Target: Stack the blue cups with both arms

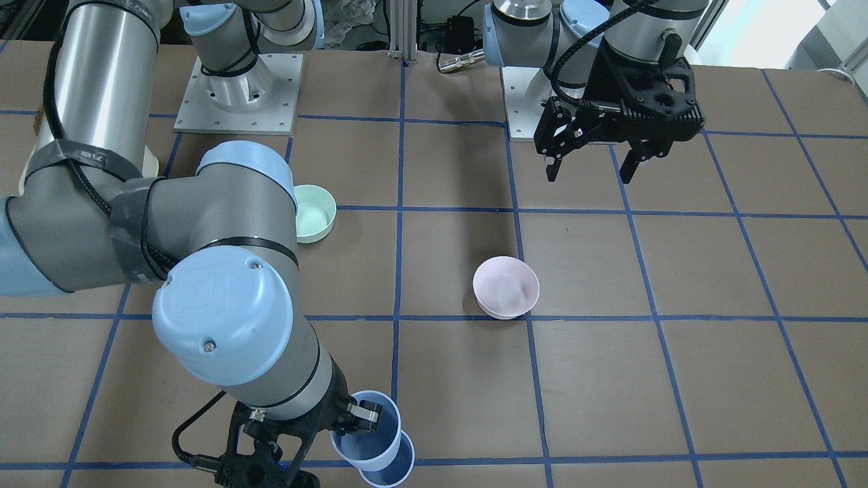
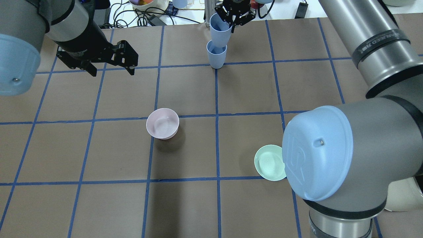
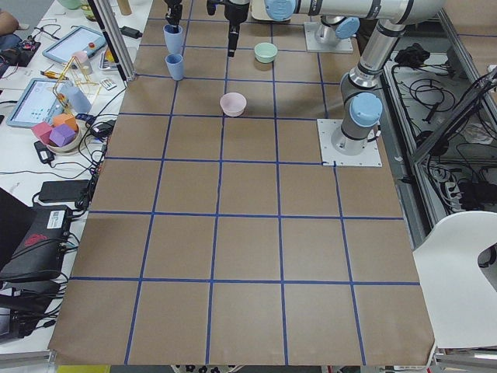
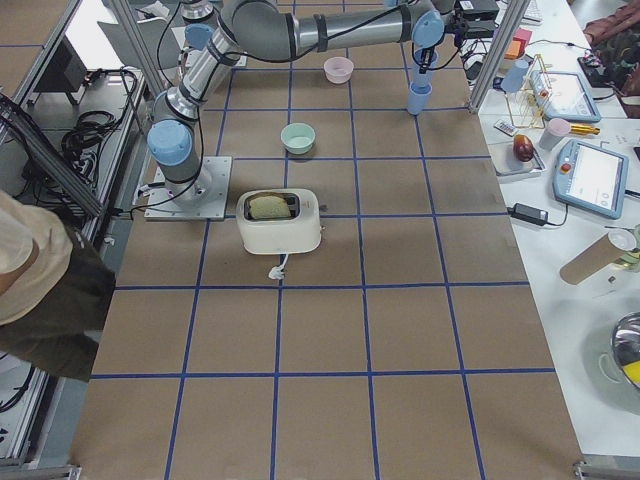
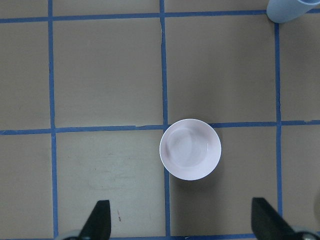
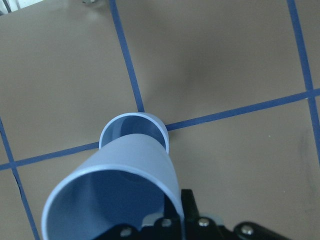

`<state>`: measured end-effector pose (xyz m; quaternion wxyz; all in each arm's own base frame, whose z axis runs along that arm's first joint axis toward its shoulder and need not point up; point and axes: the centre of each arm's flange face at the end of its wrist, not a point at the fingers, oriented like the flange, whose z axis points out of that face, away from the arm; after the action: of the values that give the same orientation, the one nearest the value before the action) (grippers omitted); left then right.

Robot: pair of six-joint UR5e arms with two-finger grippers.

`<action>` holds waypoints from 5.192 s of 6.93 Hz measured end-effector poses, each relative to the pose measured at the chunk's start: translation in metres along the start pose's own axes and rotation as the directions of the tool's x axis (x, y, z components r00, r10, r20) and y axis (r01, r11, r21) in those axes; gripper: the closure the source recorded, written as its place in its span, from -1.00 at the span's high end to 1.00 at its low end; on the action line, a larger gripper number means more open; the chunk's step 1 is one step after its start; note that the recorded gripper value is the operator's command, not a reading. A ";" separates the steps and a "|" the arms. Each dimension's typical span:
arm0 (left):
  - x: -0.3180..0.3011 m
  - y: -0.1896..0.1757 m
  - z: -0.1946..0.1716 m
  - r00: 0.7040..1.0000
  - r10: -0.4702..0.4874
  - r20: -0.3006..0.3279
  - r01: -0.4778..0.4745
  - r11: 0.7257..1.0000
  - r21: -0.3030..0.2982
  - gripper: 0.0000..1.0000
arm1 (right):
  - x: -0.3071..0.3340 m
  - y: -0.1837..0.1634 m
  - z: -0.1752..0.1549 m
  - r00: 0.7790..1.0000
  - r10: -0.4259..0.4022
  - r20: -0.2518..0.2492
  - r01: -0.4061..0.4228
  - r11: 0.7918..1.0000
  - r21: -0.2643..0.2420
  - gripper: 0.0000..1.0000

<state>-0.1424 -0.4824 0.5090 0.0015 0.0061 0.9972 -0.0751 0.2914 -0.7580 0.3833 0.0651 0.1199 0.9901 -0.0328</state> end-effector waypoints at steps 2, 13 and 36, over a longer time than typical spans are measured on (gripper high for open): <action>0.000 0.000 0.001 1.000 0.000 0.000 0.000 1.000 -0.002 1.00 | -0.004 -0.011 0.011 1.000 0.005 0.003 -0.005 1.000 0.009 -1.00; 0.000 0.002 0.002 1.000 0.002 0.004 -0.002 1.000 -0.004 1.00 | -0.007 -0.014 0.037 1.000 0.024 -0.001 -0.024 0.999 -0.030 -0.12; 0.000 0.002 0.002 1.000 0.002 0.006 -0.002 1.000 -0.004 1.00 | 0.174 0.173 -0.143 0.934 -0.343 -0.098 0.348 0.937 0.033 1.00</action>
<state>-0.1424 -0.4811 0.5069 0.0048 0.0066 0.9973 -0.0732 0.1485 -0.5378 0.4929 0.0103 -0.0530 0.9966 -0.0630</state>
